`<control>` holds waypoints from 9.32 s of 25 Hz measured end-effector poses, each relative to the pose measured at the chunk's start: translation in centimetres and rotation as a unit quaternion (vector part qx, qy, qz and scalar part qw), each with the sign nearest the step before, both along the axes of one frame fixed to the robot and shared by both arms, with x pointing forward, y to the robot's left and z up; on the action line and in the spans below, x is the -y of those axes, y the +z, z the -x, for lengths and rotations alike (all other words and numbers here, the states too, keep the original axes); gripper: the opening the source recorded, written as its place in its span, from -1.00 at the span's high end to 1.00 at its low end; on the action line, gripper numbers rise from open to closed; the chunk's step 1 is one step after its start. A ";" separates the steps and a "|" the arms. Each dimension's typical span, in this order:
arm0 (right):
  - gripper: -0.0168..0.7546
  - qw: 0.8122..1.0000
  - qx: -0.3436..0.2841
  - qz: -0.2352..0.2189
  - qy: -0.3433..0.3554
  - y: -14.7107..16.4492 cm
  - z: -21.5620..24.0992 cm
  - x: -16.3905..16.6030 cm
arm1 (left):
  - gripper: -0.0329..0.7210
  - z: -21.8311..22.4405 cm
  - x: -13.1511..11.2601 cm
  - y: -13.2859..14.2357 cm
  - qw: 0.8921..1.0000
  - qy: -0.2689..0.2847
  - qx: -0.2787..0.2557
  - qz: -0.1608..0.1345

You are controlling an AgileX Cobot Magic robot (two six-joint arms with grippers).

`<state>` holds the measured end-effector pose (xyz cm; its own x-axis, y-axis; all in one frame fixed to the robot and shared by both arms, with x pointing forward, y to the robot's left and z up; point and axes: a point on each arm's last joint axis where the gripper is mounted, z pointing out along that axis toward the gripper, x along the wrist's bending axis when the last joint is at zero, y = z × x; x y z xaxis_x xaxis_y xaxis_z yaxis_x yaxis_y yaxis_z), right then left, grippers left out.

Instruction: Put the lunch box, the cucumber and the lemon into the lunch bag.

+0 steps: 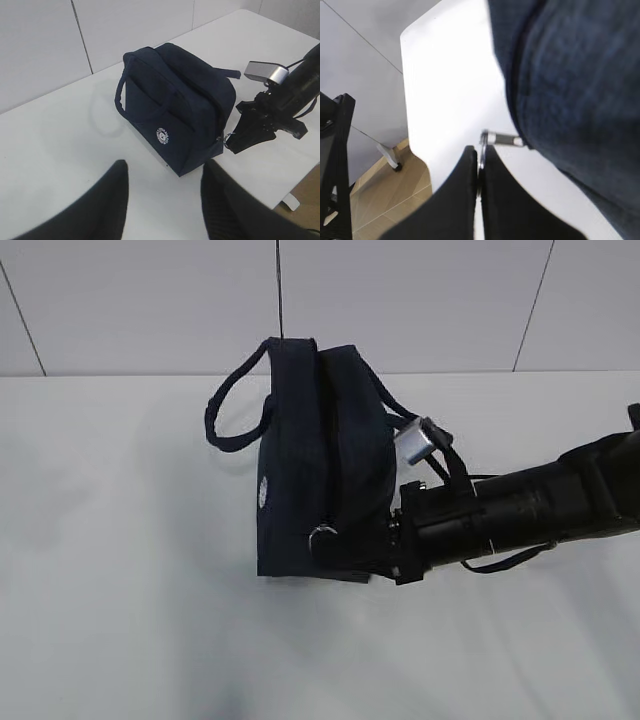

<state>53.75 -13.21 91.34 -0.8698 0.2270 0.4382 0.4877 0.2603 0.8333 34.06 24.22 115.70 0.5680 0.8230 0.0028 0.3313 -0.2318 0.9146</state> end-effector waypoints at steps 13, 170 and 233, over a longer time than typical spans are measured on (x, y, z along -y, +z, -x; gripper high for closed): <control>0.94 1.000 0.009 -0.006 -0.001 5.2 1.1 0.3 | 0.01 -0.1 0.0 0.1 1.000 0.002 0.006 0.003; 0.94 0.971 0.120 0.056 -0.198 7.0 -14.6 -1.6 | -0.06 -10.3 10.8 -14.3 0.981 -0.086 -0.171 0.039; 0.94 0.972 0.119 0.054 -0.195 7.1 -14.5 -1.7 | 0.93 -25.7 15.9 -10.6 0.900 -0.098 -0.396 -0.154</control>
